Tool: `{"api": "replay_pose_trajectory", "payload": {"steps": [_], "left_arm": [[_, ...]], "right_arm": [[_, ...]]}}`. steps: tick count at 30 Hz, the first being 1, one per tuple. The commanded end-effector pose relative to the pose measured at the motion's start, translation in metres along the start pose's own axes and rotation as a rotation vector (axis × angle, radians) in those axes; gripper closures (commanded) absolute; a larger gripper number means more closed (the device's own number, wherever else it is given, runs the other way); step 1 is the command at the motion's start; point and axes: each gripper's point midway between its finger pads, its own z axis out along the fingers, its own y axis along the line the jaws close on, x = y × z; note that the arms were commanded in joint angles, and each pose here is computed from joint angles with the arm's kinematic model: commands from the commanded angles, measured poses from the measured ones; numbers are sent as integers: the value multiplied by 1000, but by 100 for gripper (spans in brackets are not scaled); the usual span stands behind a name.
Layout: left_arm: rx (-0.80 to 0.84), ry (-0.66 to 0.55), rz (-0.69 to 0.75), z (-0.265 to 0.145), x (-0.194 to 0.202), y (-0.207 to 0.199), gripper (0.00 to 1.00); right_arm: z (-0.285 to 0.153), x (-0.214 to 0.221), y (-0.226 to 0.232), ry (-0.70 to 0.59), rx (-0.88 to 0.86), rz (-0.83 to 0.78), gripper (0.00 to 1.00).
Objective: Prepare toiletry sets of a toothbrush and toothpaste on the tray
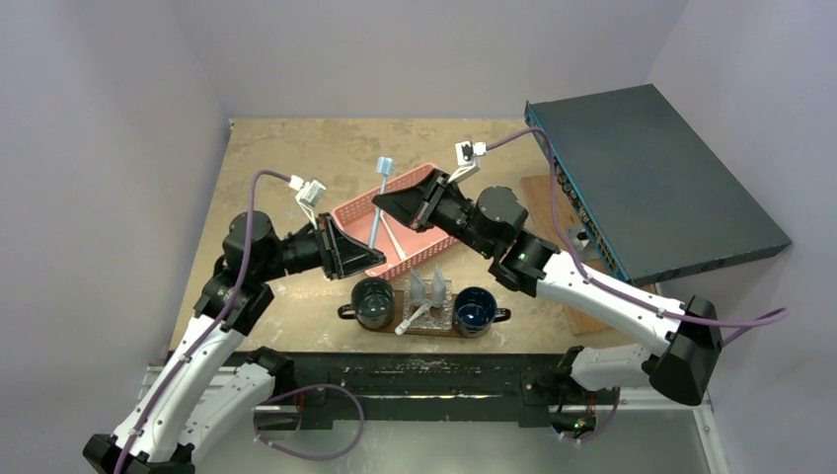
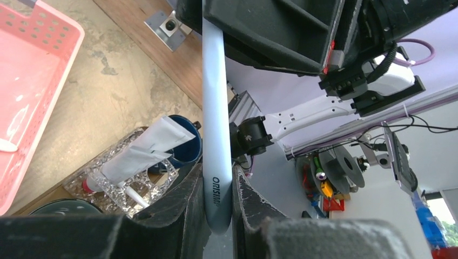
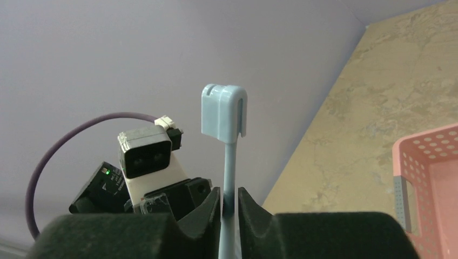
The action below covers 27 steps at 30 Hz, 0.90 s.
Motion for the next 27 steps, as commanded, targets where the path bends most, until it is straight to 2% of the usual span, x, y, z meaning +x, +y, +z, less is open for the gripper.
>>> {"api": "replay_pose_trajectory", "payload": {"steps": [1, 5, 14, 20, 27], "left_arm": [[-6, -19, 47, -4, -5, -3, 100], [26, 10, 48, -6, 1, -9, 100], [112, 63, 76, -18, 18, -27, 100], [193, 118, 99, -27, 32, -40, 100], [254, 185, 129, -35, 46, -49, 100]], "right_arm": [[-16, -1, 12, 35, -22, -121, 76], [-29, 5, 15, 86, -50, -221, 61], [-56, 8, 15, 189, -63, -419, 48], [-76, 12, 29, 292, -135, -561, 38], [-92, 20, 54, 384, -258, -611, 34]]}}
